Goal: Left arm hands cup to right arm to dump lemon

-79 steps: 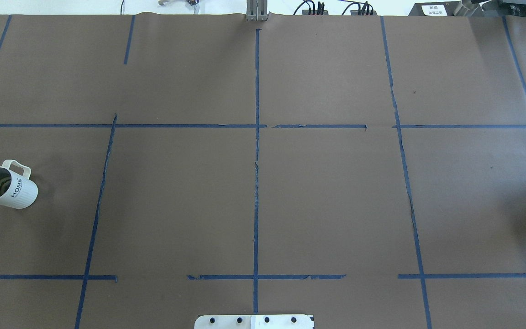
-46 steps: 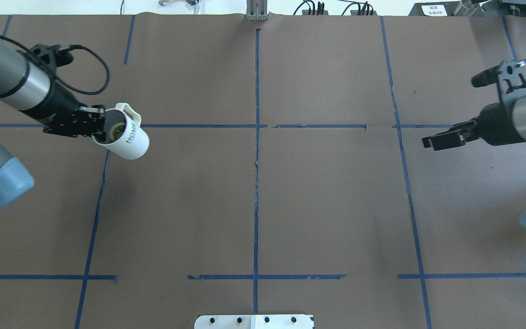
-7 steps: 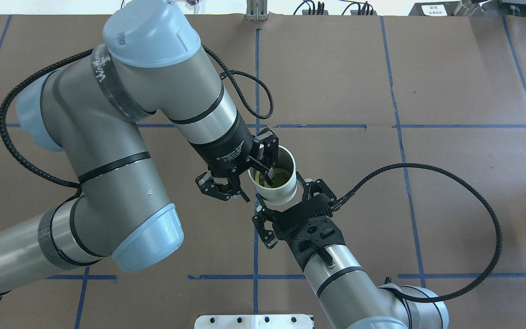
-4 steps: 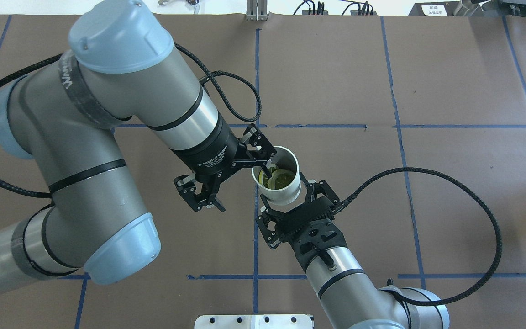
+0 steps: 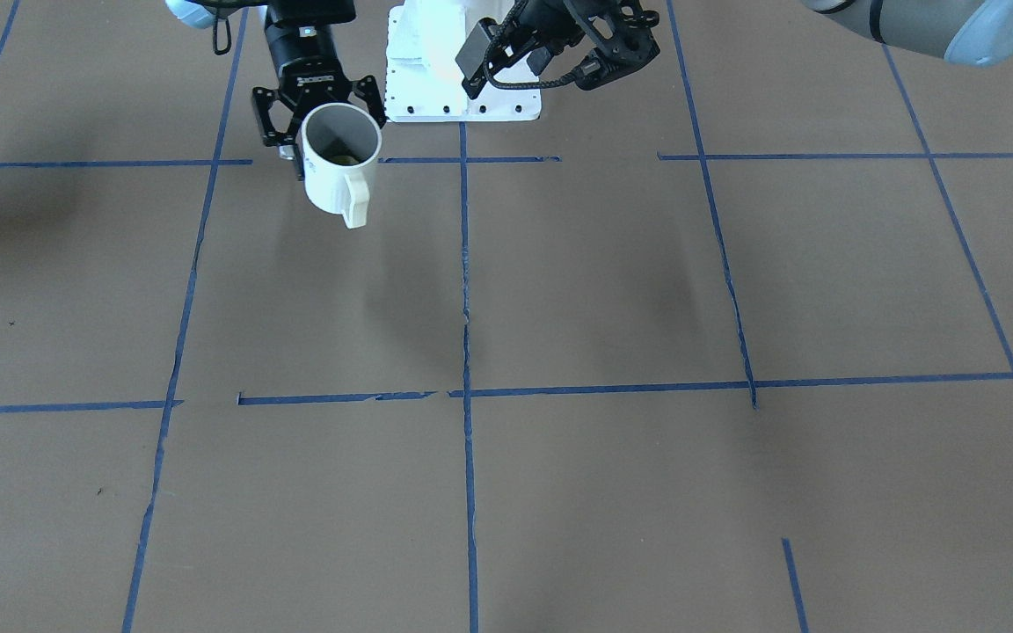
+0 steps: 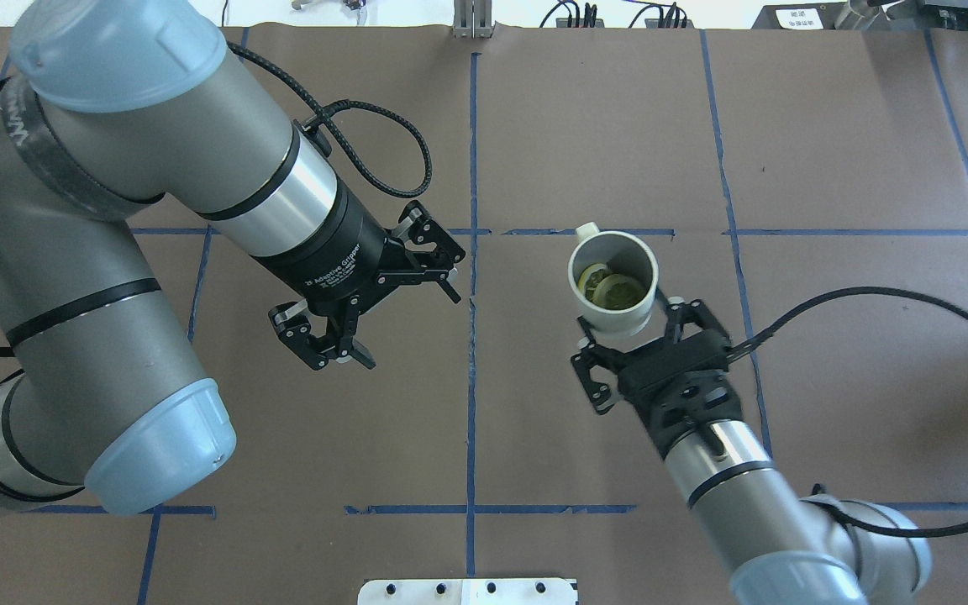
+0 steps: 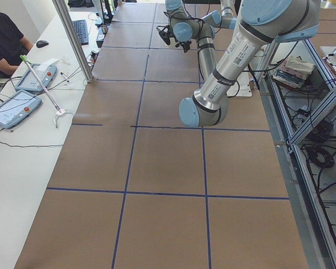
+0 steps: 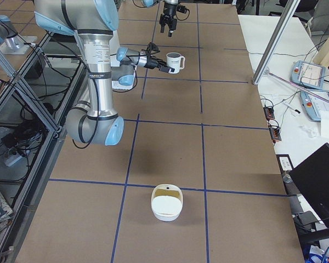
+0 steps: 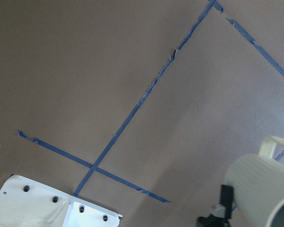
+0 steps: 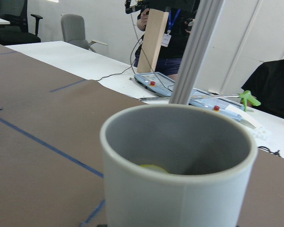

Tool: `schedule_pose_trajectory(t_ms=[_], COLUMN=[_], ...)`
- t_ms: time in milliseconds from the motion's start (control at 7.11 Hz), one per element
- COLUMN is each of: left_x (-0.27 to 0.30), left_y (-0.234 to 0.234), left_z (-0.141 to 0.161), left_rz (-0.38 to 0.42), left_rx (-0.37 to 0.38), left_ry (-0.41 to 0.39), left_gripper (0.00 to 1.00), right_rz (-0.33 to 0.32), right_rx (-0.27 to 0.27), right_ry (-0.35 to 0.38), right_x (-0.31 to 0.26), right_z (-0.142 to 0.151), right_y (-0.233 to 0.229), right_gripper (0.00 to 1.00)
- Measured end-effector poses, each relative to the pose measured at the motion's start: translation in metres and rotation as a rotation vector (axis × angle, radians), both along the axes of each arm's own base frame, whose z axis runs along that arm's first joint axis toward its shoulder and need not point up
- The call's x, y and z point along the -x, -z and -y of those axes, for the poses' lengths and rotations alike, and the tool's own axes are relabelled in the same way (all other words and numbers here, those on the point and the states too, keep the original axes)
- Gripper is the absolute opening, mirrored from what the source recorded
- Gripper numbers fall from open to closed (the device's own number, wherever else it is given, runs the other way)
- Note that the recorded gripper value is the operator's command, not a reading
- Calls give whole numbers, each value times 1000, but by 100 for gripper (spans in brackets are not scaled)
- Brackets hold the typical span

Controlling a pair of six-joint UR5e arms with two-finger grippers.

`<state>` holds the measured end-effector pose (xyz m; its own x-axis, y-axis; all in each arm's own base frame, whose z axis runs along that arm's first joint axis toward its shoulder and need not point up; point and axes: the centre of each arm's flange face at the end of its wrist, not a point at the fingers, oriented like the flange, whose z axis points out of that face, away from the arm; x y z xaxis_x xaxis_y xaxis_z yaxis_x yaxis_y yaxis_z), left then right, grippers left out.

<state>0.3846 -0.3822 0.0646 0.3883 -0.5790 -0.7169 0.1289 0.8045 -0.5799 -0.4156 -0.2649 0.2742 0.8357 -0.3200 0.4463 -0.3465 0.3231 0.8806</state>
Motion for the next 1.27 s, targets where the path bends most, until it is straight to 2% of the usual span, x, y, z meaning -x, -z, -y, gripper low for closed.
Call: schedule_pose_trajectory(t_ms=[141,281,562,703,984,1266], left_x=[0,0,0,0,0,-1], left_y=[-4,-5,-6,-6,-7,-6], left_z=[0,0,0,0,0,-1], left_rz=[5,8,8,9,9,9], left_rx=[4,6,6,7,7,7], left_ry=[1,1,0,1,1,-2], left_gripper=[100,100,100,100,100,100], right_rz=[10,70,274,329,467,545], right_rx=[21,45,84,101,188,282], right_ry=[-52,-97,-136,-149,-188,-174], right_x=[-34,-60,-112,-136,-177,-231], right_z=[15,26,34,37,47,70], right_y=[-14,-22,-52,-70,-101,-151], right_gripper=[10,5,2,0,0,0])
